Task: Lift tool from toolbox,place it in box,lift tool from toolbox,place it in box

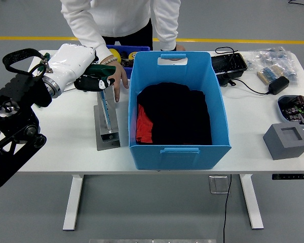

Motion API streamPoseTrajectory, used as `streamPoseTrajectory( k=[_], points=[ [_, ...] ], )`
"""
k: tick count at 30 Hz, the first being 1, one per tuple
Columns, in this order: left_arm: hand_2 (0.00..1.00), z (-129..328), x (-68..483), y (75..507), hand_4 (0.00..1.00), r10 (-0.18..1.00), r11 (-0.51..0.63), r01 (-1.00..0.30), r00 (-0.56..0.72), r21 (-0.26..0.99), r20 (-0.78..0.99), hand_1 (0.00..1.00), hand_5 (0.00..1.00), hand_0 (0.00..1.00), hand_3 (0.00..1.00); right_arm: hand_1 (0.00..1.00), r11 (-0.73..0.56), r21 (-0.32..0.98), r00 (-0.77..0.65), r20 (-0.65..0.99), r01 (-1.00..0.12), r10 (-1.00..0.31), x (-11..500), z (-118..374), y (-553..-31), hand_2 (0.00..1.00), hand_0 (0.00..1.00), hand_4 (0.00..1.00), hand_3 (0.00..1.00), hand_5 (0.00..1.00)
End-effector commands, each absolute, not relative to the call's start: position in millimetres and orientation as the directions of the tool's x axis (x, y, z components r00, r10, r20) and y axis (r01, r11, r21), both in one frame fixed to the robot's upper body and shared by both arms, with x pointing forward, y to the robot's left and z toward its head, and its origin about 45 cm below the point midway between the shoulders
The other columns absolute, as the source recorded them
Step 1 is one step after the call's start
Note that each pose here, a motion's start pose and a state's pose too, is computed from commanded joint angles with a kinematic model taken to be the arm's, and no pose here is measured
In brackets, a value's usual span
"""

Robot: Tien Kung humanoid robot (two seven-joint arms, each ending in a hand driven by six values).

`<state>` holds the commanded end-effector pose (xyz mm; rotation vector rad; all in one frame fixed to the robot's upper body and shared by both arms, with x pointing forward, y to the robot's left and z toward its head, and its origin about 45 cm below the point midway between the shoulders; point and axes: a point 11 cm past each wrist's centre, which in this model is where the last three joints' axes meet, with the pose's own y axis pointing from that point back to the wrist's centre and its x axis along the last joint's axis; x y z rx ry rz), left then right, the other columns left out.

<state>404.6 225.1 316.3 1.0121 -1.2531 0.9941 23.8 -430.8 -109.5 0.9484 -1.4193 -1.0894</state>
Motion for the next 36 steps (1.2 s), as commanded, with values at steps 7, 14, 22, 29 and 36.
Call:
streamPoseTrajectory(
  k=[7, 14, 22, 29, 36],
  points=[
    [0.002, 338.4, 406.8, 220.9, 0.735, 0.000, 0.277, -0.961, 0.018, 0.017, 1.000, 0.002, 0.448, 0.110, 0.034, 0.661, 0.269, 0.963, -0.125, 0.267, 0.008, -0.955, 25.4, -109.2, -431.4, 0.769, 0.619, 0.781, 0.645, 0.748],
    [0.002, 356.6, 408.5, 221.1, 0.722, -0.013, 0.279, -0.960, -0.019, -0.014, 1.000, 0.002, 0.436, 0.110, 0.035, 0.660, 0.271, 0.963, -0.125, 0.270, 0.007, -0.955, 26.9, -108.7, -432.3, 0.769, 0.620, 0.781, 0.645, 0.748],
    [0.002, 390.8, 402.2, 202.3, 0.720, 0.013, 0.349, -0.934, -0.080, -0.079, 0.997, 0.002, 0.435, 0.110, 0.035, 0.660, 0.273, 0.962, -0.124, 0.272, 0.007, -0.954, 27.3, -108.4, -433.1, 0.769, 0.616, 0.781, 0.645, 0.748],
    [0.002, 415.3, 391.4, 159.9, 0.720, 0.095, 0.479, -0.871, -0.073, -0.109, 0.993, 0.002, 0.435, 0.109, 0.035, 0.660, 0.273, 0.962, -0.121, 0.272, 0.010, -0.955, 26.0, -108.8, -432.2, 0.769, 0.618, 0.779, 0.645, 0.747],
    [0.002, 416.1, 387.1, 108.3, 0.719, 0.164, 0.592, -0.799, -0.009, -0.106, 0.986, 0.002, 0.434, 0.108, 0.035, 0.660, 0.274, 0.962, -0.104, 0.273, 0.012, -0.956, 26.5, -108.6, -432.7, 0.769, 0.616, 0.778, 0.645, 0.749]
  ],
)
